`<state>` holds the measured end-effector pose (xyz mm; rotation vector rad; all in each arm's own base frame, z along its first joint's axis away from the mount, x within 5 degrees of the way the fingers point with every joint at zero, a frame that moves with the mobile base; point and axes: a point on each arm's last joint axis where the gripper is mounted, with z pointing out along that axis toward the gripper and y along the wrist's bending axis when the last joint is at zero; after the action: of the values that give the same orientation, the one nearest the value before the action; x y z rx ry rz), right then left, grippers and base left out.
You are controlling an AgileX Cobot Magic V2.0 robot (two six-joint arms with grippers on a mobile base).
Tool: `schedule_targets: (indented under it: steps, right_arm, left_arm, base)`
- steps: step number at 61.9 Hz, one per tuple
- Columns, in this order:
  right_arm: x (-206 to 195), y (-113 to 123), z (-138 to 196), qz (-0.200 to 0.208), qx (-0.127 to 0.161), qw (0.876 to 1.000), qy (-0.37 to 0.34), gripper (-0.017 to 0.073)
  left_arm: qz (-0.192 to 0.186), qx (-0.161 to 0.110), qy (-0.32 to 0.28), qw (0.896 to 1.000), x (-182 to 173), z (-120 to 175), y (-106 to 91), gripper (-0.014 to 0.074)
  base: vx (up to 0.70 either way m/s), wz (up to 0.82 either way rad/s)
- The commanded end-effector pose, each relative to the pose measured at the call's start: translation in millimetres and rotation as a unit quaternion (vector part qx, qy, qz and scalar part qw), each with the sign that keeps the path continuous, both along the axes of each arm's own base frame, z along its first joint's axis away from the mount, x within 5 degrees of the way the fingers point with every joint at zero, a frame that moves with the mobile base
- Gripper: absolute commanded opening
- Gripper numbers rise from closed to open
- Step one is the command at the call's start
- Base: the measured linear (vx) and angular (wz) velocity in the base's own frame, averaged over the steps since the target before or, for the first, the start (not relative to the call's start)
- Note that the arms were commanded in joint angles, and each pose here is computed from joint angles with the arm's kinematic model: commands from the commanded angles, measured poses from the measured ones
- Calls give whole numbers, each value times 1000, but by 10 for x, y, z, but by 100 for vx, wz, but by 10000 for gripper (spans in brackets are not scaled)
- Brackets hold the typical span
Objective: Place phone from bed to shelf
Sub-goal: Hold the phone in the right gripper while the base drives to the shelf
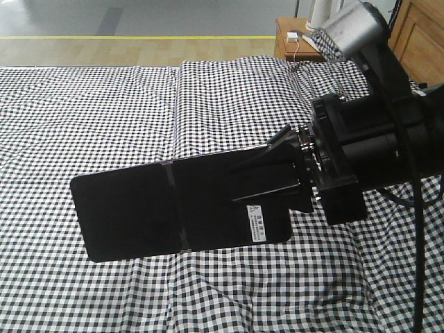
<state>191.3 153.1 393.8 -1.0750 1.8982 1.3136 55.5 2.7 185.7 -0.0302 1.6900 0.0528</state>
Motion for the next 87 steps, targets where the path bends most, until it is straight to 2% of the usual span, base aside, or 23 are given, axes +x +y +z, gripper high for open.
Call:
schedule_targets:
  steps: [1,46,87]
  right_arm:
    - [-111,1,197,28,51,998,1,-2]
    - [-111,1,197,28,51,998,1,-2]
    - [-111,1,197,28,51,998,1,-2]
  left_arm:
    - [1,-3,-36,999,3,45,2,1]
    - [1,-3,-36,999,3,45,2,1]
    - [1,-3,-36,999,3,45,2,1]
  base:
    - [0,0]
    - [-1,4]
    - [-6,30]
